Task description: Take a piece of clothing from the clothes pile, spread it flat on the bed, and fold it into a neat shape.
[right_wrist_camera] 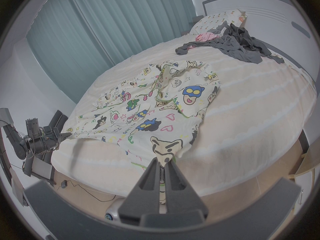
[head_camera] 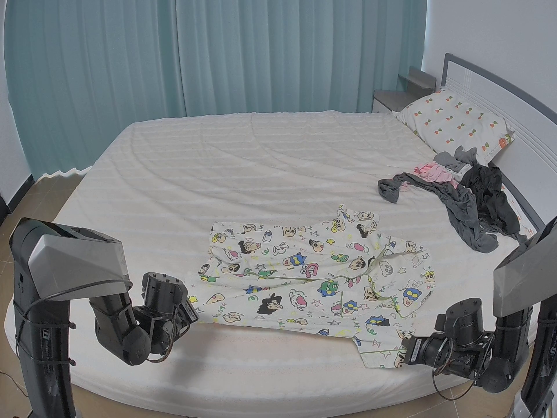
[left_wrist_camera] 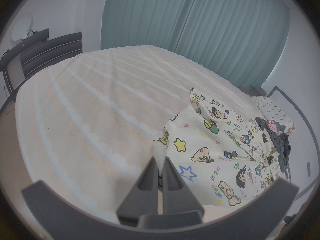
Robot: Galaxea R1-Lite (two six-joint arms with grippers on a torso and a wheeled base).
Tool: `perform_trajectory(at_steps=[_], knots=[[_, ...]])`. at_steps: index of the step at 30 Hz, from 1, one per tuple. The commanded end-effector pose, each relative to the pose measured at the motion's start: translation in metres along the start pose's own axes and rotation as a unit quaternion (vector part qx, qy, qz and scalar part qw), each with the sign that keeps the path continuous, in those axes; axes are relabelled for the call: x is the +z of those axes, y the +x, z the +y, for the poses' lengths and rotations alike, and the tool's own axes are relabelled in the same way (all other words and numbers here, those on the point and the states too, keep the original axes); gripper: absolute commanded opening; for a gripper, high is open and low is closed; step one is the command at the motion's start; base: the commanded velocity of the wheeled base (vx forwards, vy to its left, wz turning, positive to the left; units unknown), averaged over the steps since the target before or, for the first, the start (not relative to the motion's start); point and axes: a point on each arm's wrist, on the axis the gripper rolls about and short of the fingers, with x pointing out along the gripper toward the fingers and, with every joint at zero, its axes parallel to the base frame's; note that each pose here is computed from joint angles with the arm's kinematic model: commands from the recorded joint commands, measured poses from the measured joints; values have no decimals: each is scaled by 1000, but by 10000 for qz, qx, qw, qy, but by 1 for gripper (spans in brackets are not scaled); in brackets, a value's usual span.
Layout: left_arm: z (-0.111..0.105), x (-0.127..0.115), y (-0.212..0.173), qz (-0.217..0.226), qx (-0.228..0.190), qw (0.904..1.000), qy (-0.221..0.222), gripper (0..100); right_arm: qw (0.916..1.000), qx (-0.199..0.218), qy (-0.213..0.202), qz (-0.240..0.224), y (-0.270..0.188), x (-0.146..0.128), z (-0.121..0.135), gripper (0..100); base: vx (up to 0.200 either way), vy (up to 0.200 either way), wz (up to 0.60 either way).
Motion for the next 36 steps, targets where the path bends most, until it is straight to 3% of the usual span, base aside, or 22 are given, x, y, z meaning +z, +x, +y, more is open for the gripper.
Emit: perform_trajectory(at_steps=[1,13,18,36], knots=[[4,-2,-10,71,31,9999,77,0,9999,-24,-88,98,-13,1,-1,0,0,0,0],[13,-16,-33,348,72,9987,352,0,9973,-204,-381,597,-24,-5,-5,0,0,0,0],[20,-28,-43,573,162,9968,533,0,9930,-327,-547,994,-26,-12,-9,0,0,0,0],[35,-50,-58,1021,365,9900,902,0,9802,-603,-815,1701,-29,-27,-15,0,0,0,0]])
